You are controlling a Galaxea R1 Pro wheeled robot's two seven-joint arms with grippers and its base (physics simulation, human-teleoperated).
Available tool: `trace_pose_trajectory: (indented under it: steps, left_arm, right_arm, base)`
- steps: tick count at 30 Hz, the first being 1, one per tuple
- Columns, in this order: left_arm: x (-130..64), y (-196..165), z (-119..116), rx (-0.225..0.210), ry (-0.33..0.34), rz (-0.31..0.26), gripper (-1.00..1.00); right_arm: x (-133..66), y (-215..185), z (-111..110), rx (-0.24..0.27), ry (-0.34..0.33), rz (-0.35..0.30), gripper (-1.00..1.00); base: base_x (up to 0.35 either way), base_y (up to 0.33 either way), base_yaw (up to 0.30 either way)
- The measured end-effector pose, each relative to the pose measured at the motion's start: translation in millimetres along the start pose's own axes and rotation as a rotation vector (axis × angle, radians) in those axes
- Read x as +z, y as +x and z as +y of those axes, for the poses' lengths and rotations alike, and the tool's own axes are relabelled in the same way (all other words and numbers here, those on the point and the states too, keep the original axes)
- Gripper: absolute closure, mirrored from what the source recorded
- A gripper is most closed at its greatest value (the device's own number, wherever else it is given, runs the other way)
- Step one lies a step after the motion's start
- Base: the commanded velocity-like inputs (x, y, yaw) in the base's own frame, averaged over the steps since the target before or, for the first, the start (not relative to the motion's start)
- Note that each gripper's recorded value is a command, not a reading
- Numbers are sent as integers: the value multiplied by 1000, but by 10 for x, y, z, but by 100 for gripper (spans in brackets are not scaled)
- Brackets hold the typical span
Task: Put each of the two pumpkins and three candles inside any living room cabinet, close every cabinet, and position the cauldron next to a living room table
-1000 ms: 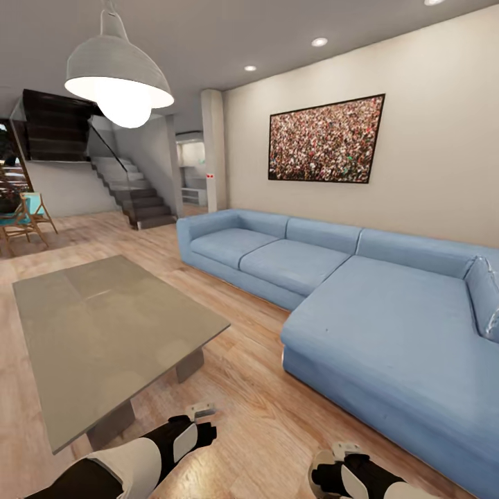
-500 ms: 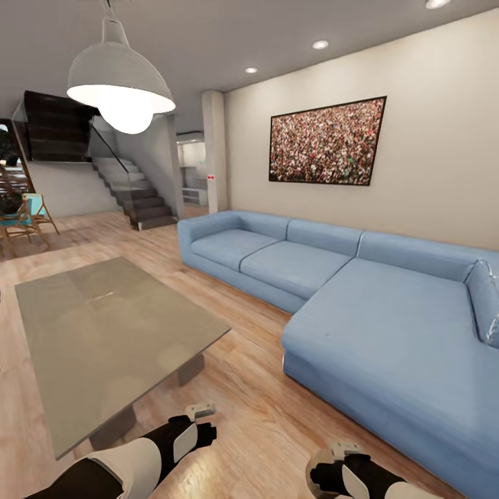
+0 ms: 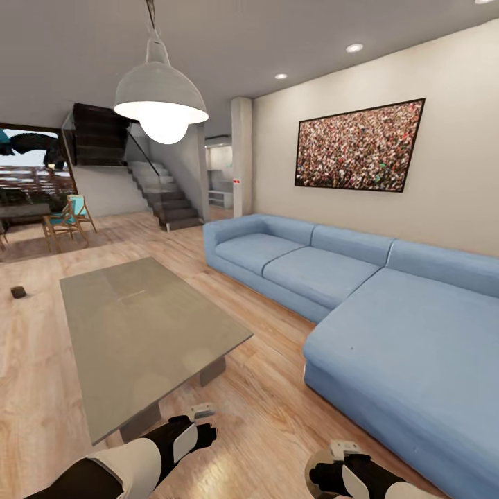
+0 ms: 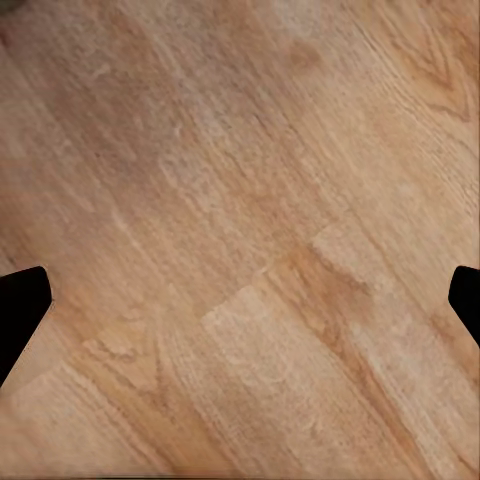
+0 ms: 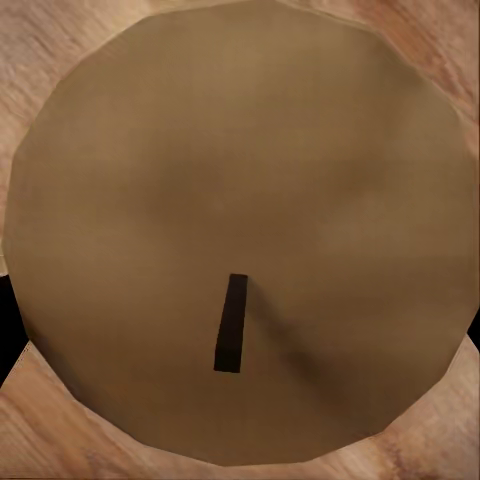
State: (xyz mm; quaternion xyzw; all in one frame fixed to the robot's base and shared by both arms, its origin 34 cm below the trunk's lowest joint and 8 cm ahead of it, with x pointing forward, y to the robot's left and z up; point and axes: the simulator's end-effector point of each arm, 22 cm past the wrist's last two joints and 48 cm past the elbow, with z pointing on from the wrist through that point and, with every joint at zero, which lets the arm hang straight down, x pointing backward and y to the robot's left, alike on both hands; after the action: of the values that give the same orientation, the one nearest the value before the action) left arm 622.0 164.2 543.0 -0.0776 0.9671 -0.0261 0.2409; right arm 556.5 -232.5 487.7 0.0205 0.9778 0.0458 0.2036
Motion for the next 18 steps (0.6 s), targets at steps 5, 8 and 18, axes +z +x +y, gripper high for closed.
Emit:
trace_pose_trajectory:
  steps: [5,8,18]
  left_arm:
    - [-93,-63,-9,0,-1,-1,-100]
    - [-140,-47,23,1,-9,9,-100]
    - [-312,-152,11,3,-11,8,-100]
  right_arm:
    - [-95,-65,9,-1,1,-4,100]
    - [-153,-105,15,-2,1,-7,100]
    - [-333,-220,36,-1,1,-13,100]
  base:
    - [0,0,236]
    - [0,0,219]
    - [0,0,118]
